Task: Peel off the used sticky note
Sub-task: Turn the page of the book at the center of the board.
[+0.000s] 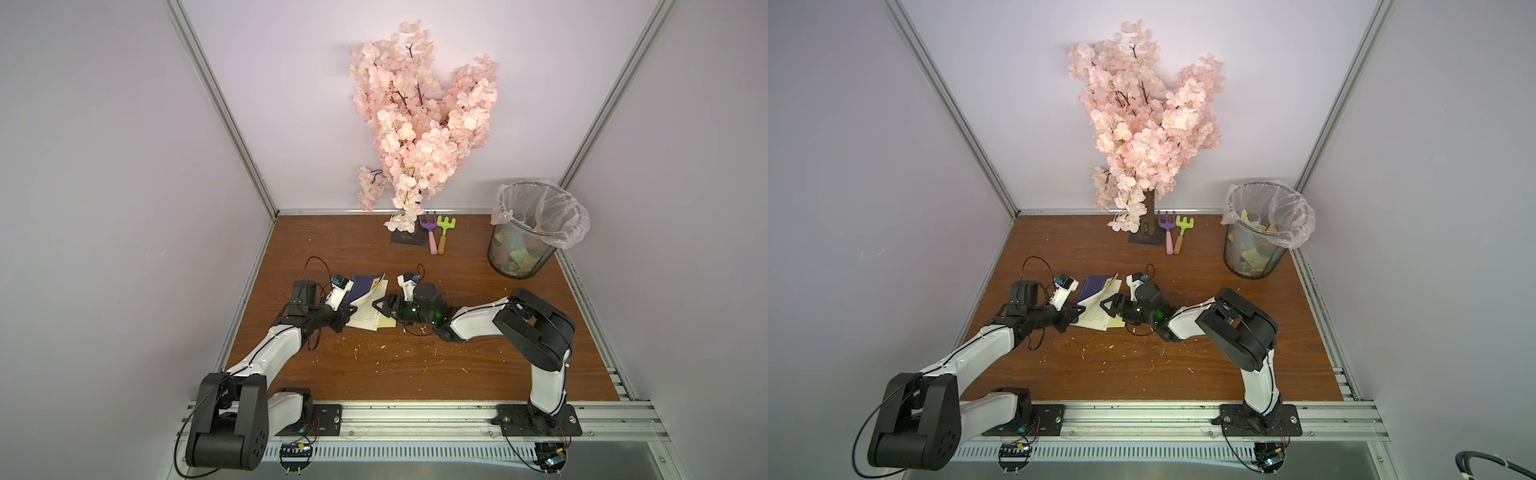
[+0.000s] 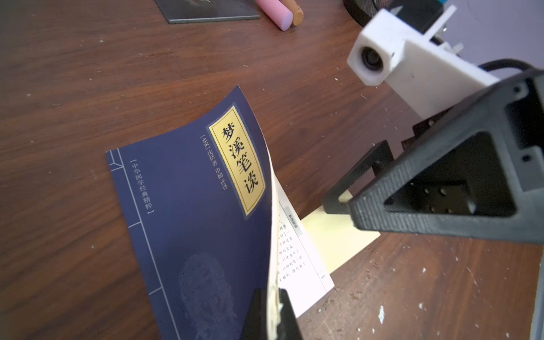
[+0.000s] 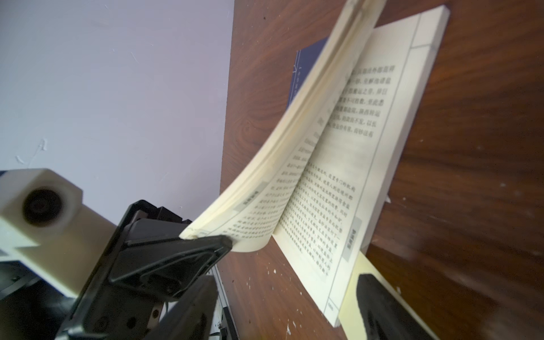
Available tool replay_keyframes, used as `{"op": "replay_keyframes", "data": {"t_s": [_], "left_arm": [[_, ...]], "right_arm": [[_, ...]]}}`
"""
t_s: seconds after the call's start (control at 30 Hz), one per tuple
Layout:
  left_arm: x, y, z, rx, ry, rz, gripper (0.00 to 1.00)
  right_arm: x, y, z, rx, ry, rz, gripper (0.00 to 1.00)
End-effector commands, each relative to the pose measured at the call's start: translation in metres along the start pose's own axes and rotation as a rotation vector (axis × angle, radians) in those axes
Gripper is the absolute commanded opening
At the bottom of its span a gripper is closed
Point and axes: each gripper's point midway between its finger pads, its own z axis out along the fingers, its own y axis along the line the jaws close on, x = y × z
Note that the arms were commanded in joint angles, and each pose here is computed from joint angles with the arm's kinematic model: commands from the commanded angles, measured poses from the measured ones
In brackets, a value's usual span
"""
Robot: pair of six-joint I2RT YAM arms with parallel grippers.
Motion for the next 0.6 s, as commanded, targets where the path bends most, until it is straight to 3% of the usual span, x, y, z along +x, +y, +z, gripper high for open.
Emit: {"op": "replay_keyframes", "data": {"t_s": [0.0,0.57], "left_arm": [[-0.003,-0.002,-0.003,0.019,-0.034,-0.015,0.01],[-0.004,-0.014,-0.005,0.082,-0.044,0.000,0.01]], "right_arm": [[0.004,0.009,0.000,-0.024,-0.001,-0.002,0.77],[0.006,0.000,0.022,0.022,0.013,-0.003,0.85]]}}
